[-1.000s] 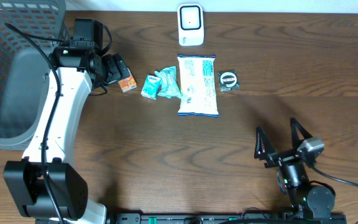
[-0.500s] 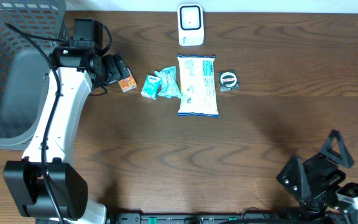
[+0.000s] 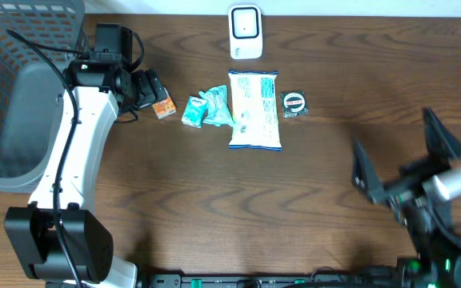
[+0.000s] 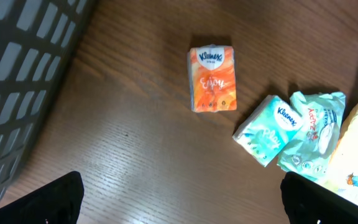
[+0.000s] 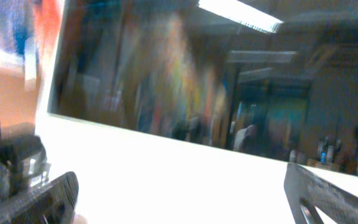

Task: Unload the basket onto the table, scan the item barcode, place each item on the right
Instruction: 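Raise the right gripper and reach toward the Zam-Buk tin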

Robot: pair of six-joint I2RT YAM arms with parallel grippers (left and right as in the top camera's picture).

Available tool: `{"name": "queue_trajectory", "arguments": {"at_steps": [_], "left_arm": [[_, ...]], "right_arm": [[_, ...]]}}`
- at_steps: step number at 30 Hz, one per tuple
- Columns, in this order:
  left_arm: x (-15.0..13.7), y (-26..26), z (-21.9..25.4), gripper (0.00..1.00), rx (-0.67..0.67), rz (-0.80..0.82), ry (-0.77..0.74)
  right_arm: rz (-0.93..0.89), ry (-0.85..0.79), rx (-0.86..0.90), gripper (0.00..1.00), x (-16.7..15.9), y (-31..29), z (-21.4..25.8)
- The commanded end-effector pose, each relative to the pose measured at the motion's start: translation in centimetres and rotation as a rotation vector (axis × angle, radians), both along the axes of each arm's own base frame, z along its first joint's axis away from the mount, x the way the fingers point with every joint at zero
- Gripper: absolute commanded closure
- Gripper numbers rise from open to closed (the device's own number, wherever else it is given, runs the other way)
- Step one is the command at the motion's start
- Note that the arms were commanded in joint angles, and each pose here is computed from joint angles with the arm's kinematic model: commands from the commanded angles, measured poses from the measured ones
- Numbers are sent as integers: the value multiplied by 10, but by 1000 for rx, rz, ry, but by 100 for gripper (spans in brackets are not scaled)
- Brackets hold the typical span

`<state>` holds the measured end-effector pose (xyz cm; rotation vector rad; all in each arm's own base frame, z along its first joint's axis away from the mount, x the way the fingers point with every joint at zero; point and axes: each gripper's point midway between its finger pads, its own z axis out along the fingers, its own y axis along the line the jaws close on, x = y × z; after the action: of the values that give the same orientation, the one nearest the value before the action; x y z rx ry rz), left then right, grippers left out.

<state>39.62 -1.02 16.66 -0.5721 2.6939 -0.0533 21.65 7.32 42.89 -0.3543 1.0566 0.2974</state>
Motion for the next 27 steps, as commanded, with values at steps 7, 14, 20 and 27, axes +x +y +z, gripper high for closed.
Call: {"name": "queue_trajectory", "arguments": {"at_steps": [7,14,20,27], "left_arm": [[1,4,0,0,15,2,2],[1,4,0,1,15,2,2],[1,4,0,0,15,2,2],[1,4,0,0,14,3,2]], "right_arm": [[298,479,-174,1,104,45,-50],[452,784,-123,1,158,58,-94],[653,1039,68,1,163,75,-135],[597,1244,179,10,181,72,-185]]}}
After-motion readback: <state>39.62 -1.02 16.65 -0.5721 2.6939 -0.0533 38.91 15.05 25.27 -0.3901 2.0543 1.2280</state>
